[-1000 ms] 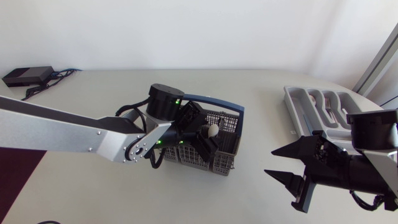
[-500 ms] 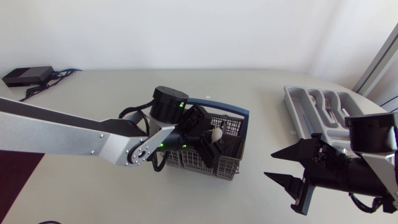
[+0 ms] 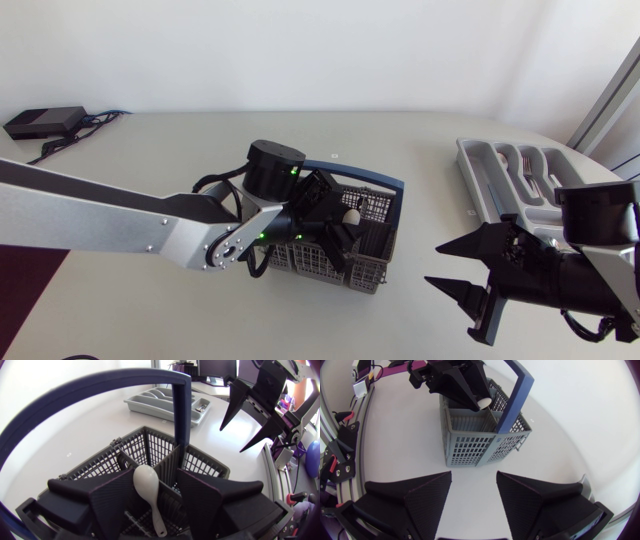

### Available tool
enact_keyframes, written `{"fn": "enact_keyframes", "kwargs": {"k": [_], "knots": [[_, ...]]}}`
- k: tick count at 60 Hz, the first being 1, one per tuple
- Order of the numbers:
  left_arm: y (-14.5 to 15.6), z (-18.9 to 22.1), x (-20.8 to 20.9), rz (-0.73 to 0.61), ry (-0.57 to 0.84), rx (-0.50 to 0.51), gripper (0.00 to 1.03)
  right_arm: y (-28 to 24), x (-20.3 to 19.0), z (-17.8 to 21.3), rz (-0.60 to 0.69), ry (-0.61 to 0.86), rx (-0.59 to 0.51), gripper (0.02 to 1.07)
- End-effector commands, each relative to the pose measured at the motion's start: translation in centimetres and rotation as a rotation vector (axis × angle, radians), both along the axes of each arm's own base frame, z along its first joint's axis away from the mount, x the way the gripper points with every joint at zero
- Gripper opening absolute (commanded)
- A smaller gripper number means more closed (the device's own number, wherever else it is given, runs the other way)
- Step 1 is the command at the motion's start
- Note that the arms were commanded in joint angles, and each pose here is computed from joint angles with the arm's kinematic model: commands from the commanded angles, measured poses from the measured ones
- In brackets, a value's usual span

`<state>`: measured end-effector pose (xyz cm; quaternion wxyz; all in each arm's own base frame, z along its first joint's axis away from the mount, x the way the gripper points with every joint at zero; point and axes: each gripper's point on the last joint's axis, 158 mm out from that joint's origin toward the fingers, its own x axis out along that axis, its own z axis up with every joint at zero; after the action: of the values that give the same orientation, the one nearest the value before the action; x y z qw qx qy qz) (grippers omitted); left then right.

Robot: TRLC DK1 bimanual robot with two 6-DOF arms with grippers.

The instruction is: Sort the cutlery from the basket into the organizer compartments.

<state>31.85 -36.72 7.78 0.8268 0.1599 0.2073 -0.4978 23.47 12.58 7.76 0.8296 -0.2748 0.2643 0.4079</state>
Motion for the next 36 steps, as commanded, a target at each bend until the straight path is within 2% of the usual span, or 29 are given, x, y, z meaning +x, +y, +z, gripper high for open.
{"fn": "enact_keyframes", "kwargs": {"k": [1, 9, 36], "knots": [[0.0, -0.7, -1.3, -0.019, 0.025, 0.002, 0.41, 0.2, -0.4, -0.6, -0.007, 0.020, 0.014, 0.68], [-0.2, -0.7, -1.7, -0.037, 0.010, 0.010, 0.33, 0.1, -0.4, -0.6, -0.008, 0.017, 0.014, 0.68], [0.9, 0.2, -2.9, -0.041, 0.016, 0.020, 0.33, 0.1, -0.4, -0.5, -0.011, 0.009, 0.015, 0.68]]}}
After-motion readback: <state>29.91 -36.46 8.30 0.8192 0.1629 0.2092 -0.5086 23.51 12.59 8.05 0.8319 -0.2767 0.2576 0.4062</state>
